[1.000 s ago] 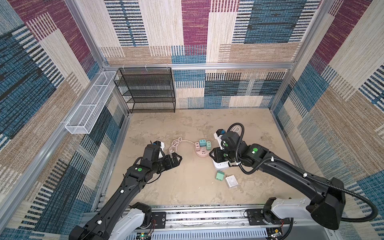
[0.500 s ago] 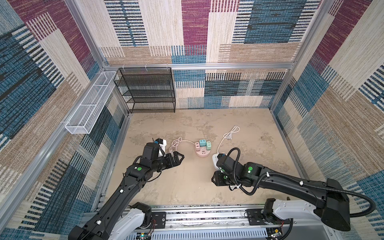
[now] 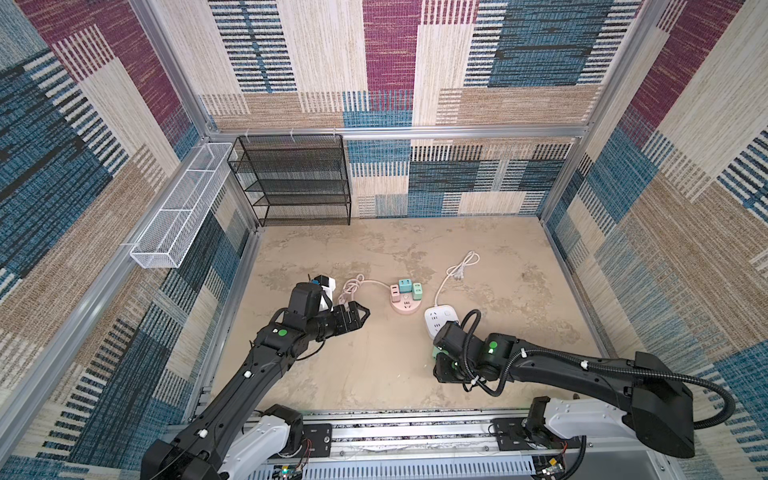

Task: Insert the plug
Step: 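Move the right gripper down toward the green adapter near the robot, then close the right gripper on the green adapter body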

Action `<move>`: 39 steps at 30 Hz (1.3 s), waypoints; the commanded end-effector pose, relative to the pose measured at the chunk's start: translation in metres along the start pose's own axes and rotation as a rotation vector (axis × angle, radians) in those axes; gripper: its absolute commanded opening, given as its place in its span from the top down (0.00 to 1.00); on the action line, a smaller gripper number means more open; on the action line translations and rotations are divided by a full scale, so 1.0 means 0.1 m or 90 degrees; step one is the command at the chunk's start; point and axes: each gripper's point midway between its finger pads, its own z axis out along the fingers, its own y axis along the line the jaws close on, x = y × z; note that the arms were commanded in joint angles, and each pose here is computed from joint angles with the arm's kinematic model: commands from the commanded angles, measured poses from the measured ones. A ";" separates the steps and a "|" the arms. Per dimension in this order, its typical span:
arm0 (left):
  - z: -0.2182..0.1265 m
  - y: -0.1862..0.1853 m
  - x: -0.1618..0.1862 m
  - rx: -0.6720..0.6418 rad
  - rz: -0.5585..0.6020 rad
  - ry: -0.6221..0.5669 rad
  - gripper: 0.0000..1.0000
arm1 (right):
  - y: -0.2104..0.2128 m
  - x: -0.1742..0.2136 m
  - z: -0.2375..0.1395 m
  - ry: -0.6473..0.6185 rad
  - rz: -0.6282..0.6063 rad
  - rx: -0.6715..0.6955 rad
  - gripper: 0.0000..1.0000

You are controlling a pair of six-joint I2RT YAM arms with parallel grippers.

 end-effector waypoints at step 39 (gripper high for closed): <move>-0.20 -0.15 -0.02 0.031 0.030 -0.024 0.02 | -0.11 -0.68 0.18 -0.127 0.043 0.090 0.40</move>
